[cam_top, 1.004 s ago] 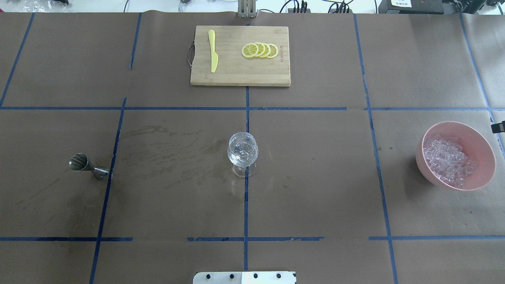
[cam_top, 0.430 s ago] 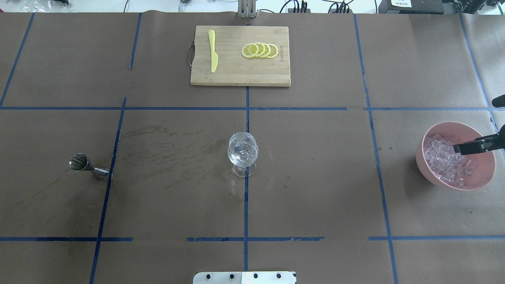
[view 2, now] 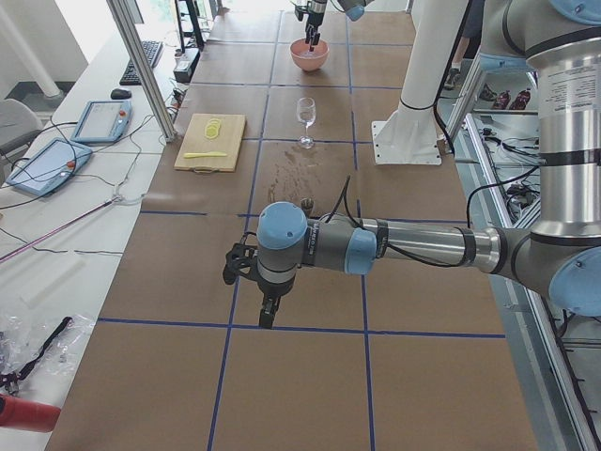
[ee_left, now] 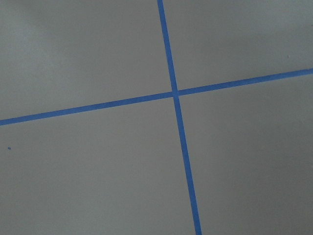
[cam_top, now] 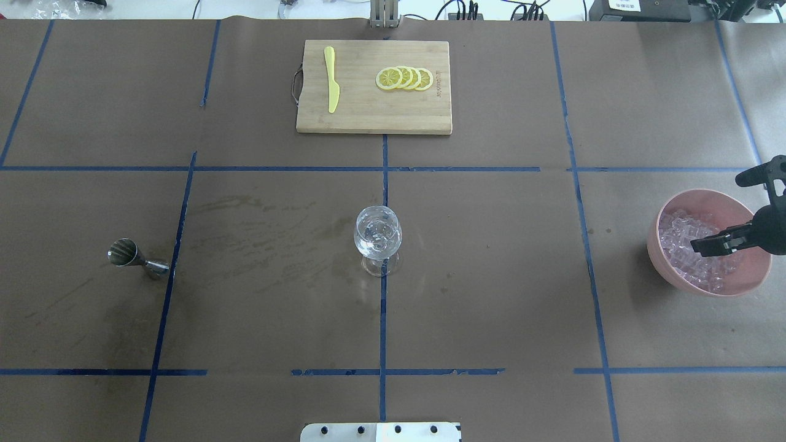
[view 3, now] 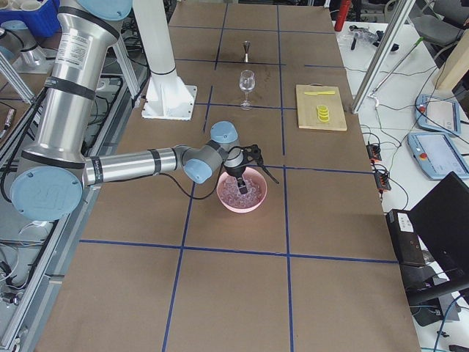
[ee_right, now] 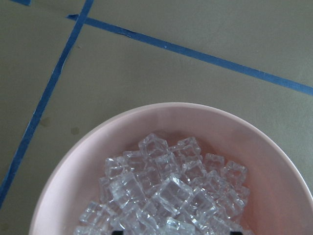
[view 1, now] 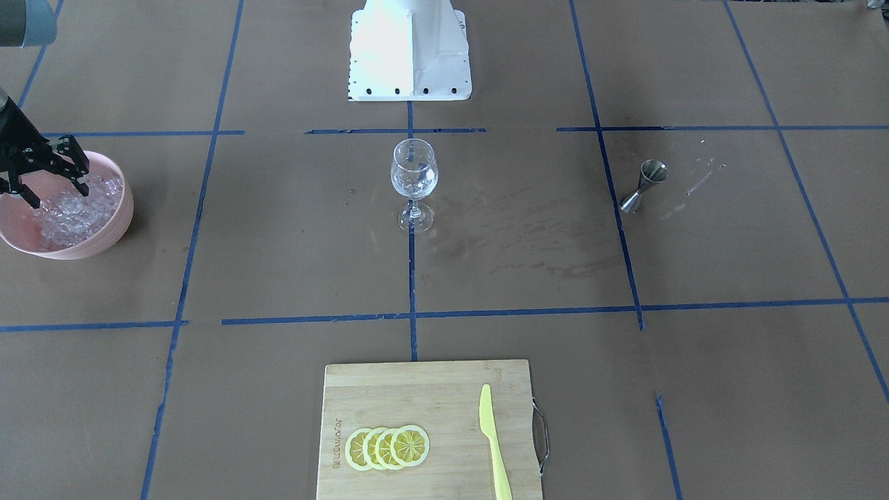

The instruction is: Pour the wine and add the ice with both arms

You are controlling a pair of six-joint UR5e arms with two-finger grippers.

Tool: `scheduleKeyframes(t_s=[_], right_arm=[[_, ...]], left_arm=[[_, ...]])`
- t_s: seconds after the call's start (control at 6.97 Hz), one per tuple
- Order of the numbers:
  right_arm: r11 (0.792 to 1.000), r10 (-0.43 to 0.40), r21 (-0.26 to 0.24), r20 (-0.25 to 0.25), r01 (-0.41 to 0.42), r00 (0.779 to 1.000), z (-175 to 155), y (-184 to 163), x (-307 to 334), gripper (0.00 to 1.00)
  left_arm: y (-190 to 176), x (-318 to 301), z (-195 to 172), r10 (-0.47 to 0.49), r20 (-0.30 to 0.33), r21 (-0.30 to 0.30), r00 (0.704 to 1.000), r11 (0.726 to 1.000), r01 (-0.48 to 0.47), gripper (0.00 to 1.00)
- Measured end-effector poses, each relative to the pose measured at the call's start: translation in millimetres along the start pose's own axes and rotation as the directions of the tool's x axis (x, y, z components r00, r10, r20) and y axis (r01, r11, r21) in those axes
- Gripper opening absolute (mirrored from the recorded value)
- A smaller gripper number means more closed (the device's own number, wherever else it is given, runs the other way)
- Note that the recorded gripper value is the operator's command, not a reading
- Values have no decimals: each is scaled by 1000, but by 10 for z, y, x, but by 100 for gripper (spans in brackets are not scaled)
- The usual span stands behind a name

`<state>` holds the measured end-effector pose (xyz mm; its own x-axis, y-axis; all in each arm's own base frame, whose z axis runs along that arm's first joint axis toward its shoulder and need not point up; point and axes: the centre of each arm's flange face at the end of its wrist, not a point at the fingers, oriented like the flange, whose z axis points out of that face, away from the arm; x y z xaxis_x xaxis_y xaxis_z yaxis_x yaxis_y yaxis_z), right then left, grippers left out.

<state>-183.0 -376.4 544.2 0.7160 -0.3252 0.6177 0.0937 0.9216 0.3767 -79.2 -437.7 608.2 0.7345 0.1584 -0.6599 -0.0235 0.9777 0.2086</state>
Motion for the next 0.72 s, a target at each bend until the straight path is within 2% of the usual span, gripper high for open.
scheduleKeyframes(t_s=[0.29,0.72], right_arm=[[997,-70,-12,-9,70,998,82,23,14,67],[997,-72,-28,-14,71,997,179,49,74,56]], left_arm=[[0,-1,5,0,-1,-1,1000,1000,0,100],[0,-4,4,0,1,-1,1000,1000,0,100]])
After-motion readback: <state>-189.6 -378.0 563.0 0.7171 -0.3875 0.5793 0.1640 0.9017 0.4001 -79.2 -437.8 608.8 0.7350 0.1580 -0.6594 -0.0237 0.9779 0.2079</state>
